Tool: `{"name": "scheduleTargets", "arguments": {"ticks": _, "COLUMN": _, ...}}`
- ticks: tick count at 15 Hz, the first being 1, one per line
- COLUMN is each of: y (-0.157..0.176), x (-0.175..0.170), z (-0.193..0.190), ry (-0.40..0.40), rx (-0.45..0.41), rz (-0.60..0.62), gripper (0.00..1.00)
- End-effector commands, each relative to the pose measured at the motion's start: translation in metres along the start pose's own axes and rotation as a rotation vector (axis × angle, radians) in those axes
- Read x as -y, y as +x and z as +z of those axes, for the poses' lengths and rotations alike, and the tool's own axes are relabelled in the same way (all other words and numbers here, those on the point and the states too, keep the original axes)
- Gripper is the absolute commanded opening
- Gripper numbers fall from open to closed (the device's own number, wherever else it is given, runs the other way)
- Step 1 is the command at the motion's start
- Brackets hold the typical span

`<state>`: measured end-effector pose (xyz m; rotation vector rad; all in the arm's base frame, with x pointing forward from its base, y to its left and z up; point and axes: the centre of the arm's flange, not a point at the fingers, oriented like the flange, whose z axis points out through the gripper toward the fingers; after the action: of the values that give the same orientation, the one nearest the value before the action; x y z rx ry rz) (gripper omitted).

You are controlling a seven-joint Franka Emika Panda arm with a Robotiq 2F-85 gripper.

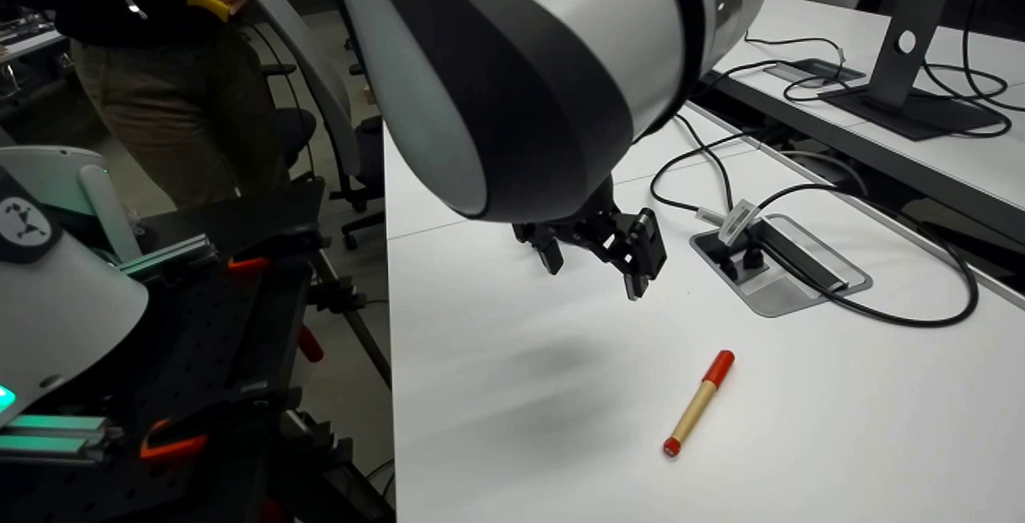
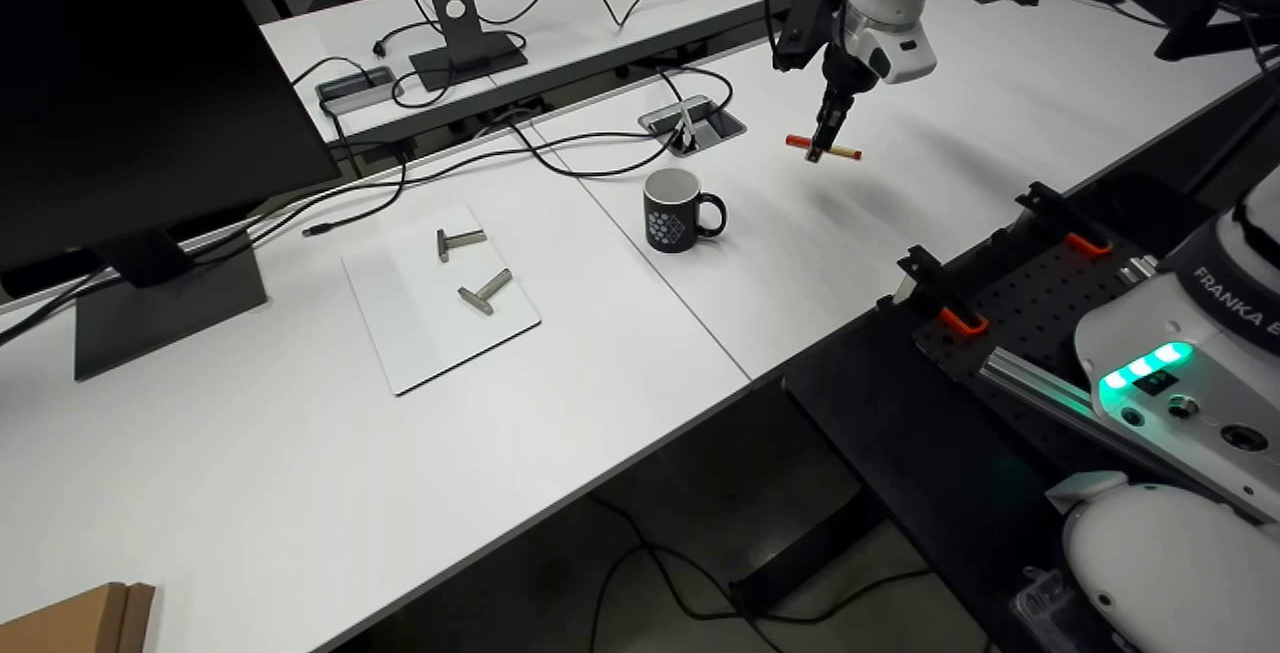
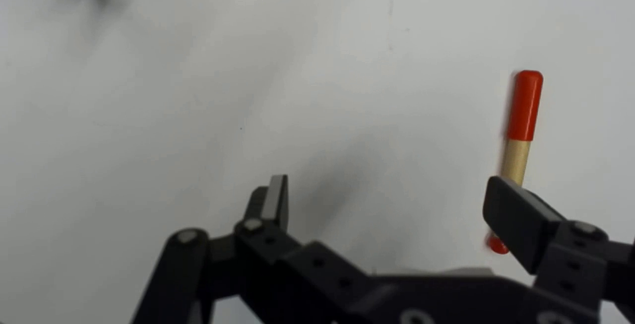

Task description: Put the pen inside the mug cup

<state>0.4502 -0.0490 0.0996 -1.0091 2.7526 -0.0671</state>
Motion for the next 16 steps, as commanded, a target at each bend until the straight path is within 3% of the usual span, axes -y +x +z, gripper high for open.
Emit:
{"name": "scheduleTargets", "arguments": {"ticks": 1, "y": -0.018, "x": 0.026, "z": -0.014, "ry": 0.022, "rx": -0.026, "rz": 0.066, "gripper": 1.00}}
{"name": "scheduleTargets", "arguments": {"ticks": 8, "y": -0.028, "x": 0.046, "z": -0.019, "ry": 0.089, "rx": -0.066, "rz": 0.153, "gripper": 1.00}}
{"name": "scheduleTargets", "arguments": {"ticks": 12, "y": -0.023, "x": 0.059, "z": -0.015, "ry": 0.082, "rx": -0.106, "rz": 0.158, "gripper": 1.00}}
{"name": "scheduleTargets", "arguments": {"ticks": 13, "y": -0.019, "x": 0.057, "z": -0.014, "ry": 0.079, "rx": -0.115, "rz": 0.145, "gripper": 1.00}}
{"name": "scheduleTargets", "arguments": {"ticks": 14, "y": 0.014, "x": 0.021, "z": 0.000, "ry": 0.092, "rx": -0.078, "rz": 0.151, "gripper": 1.00}}
{"name": "scheduleTargets", "arguments": {"ticks": 16, "y": 0.016, "x": 0.020, "z": 0.003, "ry": 0.090, "rx": -0.084, "rz": 0.153, "gripper": 1.00}}
